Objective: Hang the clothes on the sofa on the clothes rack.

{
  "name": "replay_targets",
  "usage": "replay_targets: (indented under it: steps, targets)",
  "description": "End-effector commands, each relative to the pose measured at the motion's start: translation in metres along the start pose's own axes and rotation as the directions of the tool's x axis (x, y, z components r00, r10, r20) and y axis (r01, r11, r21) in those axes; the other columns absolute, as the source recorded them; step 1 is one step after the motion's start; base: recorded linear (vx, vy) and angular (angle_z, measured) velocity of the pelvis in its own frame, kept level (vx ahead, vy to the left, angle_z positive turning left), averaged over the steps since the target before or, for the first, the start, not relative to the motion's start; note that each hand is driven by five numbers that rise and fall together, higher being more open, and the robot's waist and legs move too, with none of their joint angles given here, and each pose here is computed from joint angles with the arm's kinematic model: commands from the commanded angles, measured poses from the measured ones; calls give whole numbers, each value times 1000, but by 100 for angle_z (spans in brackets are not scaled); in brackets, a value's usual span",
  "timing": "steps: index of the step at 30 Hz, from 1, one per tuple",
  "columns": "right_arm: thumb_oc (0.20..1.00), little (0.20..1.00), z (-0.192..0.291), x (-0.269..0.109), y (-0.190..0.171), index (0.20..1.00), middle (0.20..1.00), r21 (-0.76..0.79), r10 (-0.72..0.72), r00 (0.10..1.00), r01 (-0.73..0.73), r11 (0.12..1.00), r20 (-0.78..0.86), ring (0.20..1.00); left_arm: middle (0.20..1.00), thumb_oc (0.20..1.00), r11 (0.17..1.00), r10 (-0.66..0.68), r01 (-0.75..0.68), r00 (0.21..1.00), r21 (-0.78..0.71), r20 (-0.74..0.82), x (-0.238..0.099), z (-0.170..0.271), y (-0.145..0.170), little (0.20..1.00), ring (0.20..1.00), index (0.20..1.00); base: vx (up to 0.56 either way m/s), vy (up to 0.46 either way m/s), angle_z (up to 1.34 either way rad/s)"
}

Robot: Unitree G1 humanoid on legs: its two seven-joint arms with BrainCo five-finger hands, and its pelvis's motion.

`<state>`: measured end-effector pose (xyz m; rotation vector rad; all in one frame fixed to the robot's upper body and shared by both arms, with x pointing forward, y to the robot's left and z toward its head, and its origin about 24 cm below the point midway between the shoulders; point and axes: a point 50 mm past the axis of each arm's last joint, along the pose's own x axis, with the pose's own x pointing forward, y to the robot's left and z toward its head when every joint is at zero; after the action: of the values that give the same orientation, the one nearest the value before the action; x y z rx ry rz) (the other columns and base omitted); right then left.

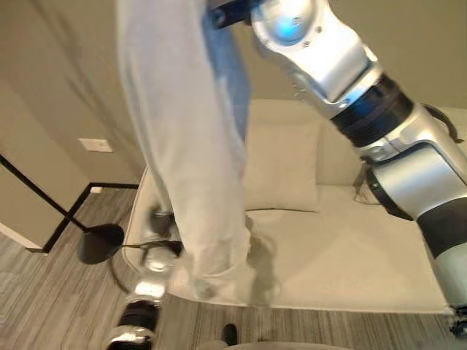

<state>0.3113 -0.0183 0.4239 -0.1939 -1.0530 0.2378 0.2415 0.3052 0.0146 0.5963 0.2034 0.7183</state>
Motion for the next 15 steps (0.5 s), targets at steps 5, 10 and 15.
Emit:
replay_targets:
  steps: [5, 10, 15]
  targets:
    - [200, 200, -9, -29, -42, 200, 200, -71, -60, 998, 62, 996, 30, 200, 200, 200, 891, 355, -405, 903, 205, 240, 33, 21, 103, 200, 200, 200, -75, -57, 8]
    - [200, 200, -9, -45, -64, 200, 200, -145, -82, 996, 88, 986, 44, 200, 200, 200, 720, 507, -641, 747, 265, 430, 42, 54, 182, 200, 200, 200, -196, -126, 10]
    - [200, 200, -9, -58, -74, 200, 200, -118, -124, 991, 130, 985, 55, 200, 200, 200, 632, 516, -718, 671, 292, 533, 41, 78, 219, 200, 200, 200, -210, -130, 22]
